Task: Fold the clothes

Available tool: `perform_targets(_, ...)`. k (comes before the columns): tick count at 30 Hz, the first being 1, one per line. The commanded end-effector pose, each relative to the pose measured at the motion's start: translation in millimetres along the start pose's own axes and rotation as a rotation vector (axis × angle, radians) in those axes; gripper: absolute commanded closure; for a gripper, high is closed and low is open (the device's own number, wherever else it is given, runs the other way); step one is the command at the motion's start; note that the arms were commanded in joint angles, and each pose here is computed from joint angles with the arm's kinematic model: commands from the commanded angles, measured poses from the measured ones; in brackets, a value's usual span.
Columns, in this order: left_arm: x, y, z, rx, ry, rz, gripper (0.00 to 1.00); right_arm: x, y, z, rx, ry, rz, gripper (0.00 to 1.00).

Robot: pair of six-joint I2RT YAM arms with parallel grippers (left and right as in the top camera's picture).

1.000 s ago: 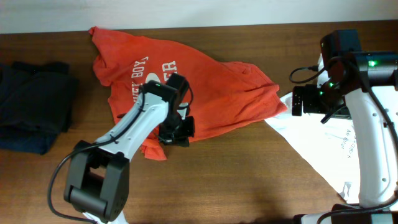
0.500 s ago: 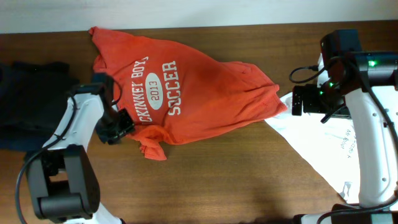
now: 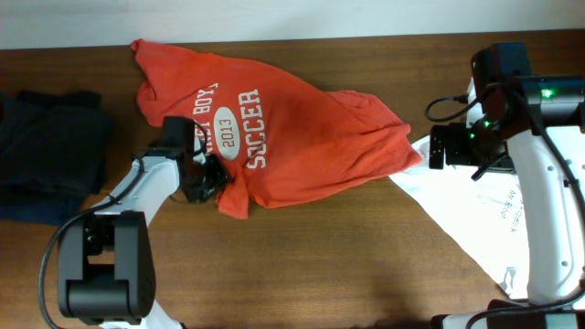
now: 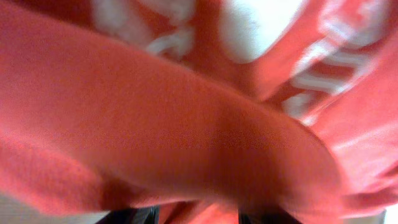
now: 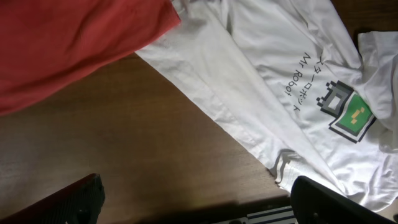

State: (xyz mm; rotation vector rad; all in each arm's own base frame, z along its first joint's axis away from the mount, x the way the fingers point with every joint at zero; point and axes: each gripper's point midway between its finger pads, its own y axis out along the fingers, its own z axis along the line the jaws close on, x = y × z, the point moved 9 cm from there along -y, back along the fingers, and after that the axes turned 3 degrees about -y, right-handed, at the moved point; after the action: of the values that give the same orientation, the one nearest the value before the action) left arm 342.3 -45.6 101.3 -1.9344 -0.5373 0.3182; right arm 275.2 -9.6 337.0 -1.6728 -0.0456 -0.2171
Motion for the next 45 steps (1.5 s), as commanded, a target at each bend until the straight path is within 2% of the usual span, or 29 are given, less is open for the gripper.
perform_targets(1,20.9,-19.2,-29.4,-0.138,0.050,-0.091,0.60,0.1,0.6,-3.8,-0.022,0.012,0.008,0.01)
perform_targets(3,24.8,-20.3,-34.4,-0.159,0.067,-0.118,0.60,-0.2,0.6,-4.0,-0.023,0.012,0.010,0.01)
perform_targets(5,17.0,-17.4,-33.0,-0.130,0.061,-0.080,0.60,-0.1,0.6,-3.9,-0.023,0.012,0.009,0.01)
perform_targets(9,-6.4,-12.4,-19.2,0.034,0.079,0.014,0.60,0.3,0.6,-3.9,-0.023,0.012,0.007,0.01)
perform_targets(13,-7.6,-11.7,-19.9,0.046,0.122,0.012,0.65,0.5,0.7,-3.9,-0.022,0.012,0.006,0.01)
perform_targets(16,-2.1,-11.9,-15.3,0.127,0.148,-0.054,0.64,0.4,0.7,-3.8,-0.023,0.012,0.007,0.01)
perform_targets(17,-0.1,-12.0,-16.2,0.123,0.197,-0.063,0.64,0.4,0.7,-3.9,-0.023,0.012,0.007,0.01)
perform_targets(28,-18.6,6.1,-29.9,0.128,0.290,-0.050,0.65,0.3,0.7,-3.8,-0.022,0.012,0.007,0.01)
perform_targets(31,-19.1,6.2,-29.4,0.129,0.289,-0.047,0.81,-0.1,0.7,-3.8,-0.023,0.011,0.010,0.01)
perform_targets(33,-20.2,6.2,-28.4,0.135,0.286,-0.039,0.87,-0.1,0.7,-4.0,-0.023,0.012,0.010,0.01)
perform_targets(36,-22.1,7.1,-26.4,0.141,0.284,-0.029,0.87,-0.1,0.7,-3.9,-0.023,0.012,0.010,0.01)
perform_targets(38,-26.2,8.3,-23.8,0.142,0.279,-0.003,1.00,-0.1,0.7,-4.0,-0.023,0.012,0.010,0.01)
perform_targets(42,-38.5,-13.6,-51.8,-0.146,0.342,0.155,0.99,-0.1,0.7,-3.9,-0.023,0.012,0.010,0.01)
perform_targets(45,-32.3,-82.9,-52.6,-0.111,0.353,0.047,1.00,-0.1,0.7,-4.0,-0.023,0.011,0.010,0.01)
